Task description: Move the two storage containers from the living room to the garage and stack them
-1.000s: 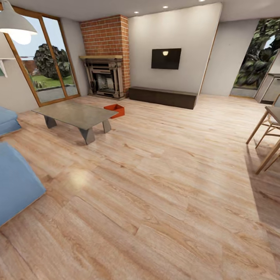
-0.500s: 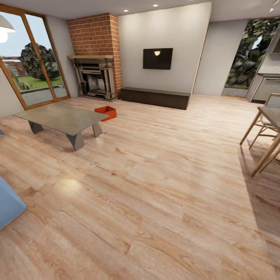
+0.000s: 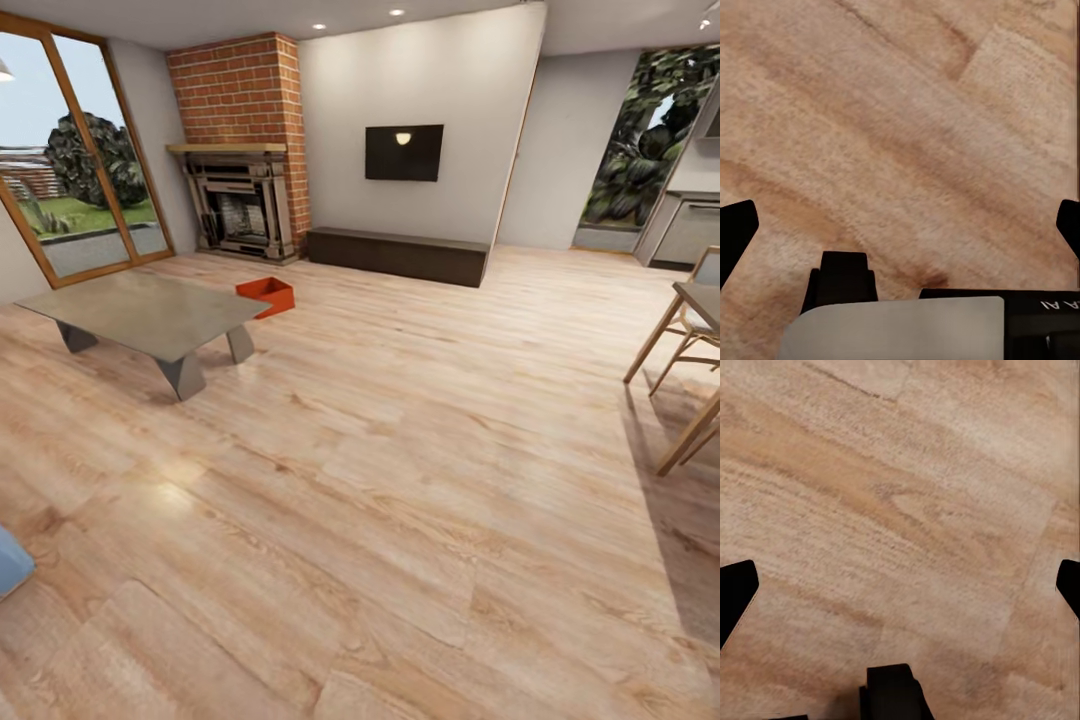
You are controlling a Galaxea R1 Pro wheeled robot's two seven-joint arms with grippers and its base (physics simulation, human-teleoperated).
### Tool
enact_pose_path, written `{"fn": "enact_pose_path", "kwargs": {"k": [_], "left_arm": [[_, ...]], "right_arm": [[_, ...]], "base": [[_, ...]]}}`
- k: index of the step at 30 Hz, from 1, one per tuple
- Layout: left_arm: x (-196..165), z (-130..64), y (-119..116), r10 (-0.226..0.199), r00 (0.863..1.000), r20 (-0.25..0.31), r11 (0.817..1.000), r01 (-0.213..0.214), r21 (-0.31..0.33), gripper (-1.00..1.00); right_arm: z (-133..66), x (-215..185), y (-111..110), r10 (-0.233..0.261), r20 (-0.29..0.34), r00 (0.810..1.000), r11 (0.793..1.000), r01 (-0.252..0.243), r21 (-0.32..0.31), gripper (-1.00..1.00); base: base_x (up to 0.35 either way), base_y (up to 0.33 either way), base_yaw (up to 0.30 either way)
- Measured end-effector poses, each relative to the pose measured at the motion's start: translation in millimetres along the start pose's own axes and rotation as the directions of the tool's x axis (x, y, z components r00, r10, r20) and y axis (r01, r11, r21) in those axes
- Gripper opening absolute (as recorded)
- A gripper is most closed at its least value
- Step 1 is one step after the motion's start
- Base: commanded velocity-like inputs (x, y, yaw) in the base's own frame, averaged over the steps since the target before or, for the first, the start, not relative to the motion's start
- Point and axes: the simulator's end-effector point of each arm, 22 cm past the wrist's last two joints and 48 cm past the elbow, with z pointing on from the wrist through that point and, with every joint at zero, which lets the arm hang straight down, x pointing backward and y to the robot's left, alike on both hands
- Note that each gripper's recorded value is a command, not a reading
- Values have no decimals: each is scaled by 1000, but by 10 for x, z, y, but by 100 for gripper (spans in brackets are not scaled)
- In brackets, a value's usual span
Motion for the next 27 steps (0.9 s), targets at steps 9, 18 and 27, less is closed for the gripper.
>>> {"fn": "enact_pose_path", "kwargs": {"k": [9,18,27], "left_arm": [[-54,-9,-8,2,1000,12,1000,-2,2,100],[-60,-11,-10,2,1000,14,1000,-2,2,100],[-63,-11,-8,2,1000,14,1000,-2,2,100]], "right_arm": [[-9,-53,-5,2,12,1000,1000,-2,1,100],[-11,-61,-3,2,14,1000,1000,-2,0,100],[-11,-61,-6,3,14,1000,1000,-3,1,100]], "base": [[327,-75,0],[330,-22,0],[336,-1,0]]}}
